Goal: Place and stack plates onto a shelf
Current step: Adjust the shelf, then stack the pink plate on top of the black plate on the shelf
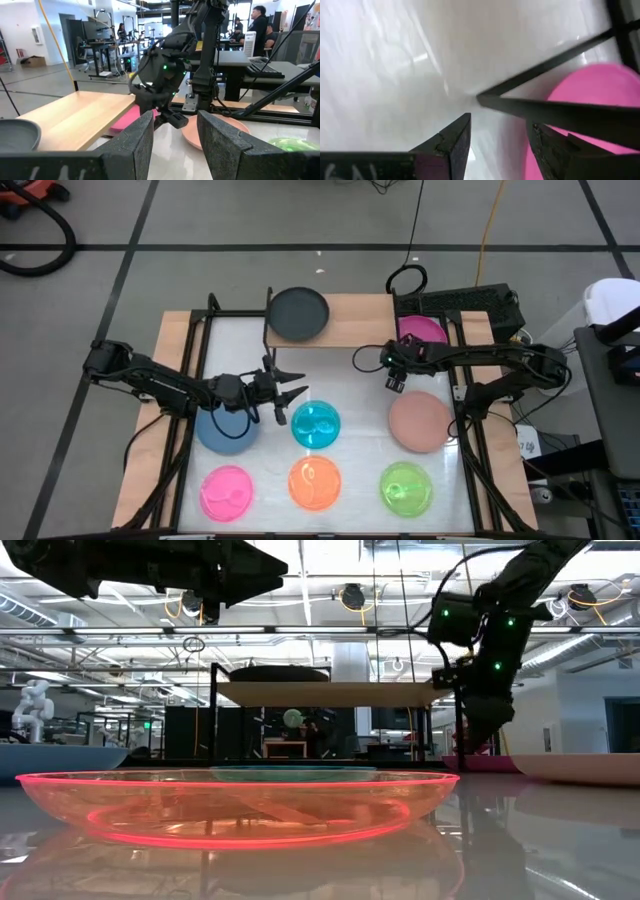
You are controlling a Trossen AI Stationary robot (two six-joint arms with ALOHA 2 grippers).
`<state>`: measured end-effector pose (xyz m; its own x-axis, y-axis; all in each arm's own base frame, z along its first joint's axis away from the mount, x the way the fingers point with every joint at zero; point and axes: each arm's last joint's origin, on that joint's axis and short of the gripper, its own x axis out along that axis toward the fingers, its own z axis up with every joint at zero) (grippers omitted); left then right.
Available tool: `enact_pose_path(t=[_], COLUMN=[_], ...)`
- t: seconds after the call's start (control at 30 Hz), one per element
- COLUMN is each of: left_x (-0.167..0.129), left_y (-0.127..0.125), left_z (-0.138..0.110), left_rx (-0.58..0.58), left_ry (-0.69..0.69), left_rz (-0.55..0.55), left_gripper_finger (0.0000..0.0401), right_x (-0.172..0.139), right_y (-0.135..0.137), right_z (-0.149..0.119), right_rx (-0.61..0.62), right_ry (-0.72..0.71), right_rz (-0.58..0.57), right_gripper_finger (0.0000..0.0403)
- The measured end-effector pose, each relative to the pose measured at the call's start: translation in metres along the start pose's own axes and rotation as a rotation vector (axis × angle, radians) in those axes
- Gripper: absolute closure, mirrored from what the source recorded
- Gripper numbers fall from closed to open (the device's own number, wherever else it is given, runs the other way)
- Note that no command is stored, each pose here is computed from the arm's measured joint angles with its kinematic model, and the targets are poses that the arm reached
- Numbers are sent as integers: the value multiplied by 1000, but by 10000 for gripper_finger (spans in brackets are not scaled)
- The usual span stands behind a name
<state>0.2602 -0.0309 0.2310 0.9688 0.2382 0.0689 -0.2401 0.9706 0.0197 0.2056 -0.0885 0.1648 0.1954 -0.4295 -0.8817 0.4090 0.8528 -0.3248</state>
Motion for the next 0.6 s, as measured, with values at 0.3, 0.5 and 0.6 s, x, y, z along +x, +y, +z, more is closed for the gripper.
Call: enact_pose_path(t=[0.3,0.5,0.6], left_x=[0,0,0], left_y=[0,0,0], left_z=[0,0,0], left_rx=[-1,-6,-5], left_ry=[0,-1,0], left_rz=[0,0,0], left_gripper_finger=[242,242,242], right_x=[-6,-7,-7], right_y=[6,6,4], right_z=[12,-1,-9], right_rx=[-1,-47,-2], right_ry=[-135,-7,70], right_rz=[12,-11,-79], right_gripper_finger=[232,232,232])
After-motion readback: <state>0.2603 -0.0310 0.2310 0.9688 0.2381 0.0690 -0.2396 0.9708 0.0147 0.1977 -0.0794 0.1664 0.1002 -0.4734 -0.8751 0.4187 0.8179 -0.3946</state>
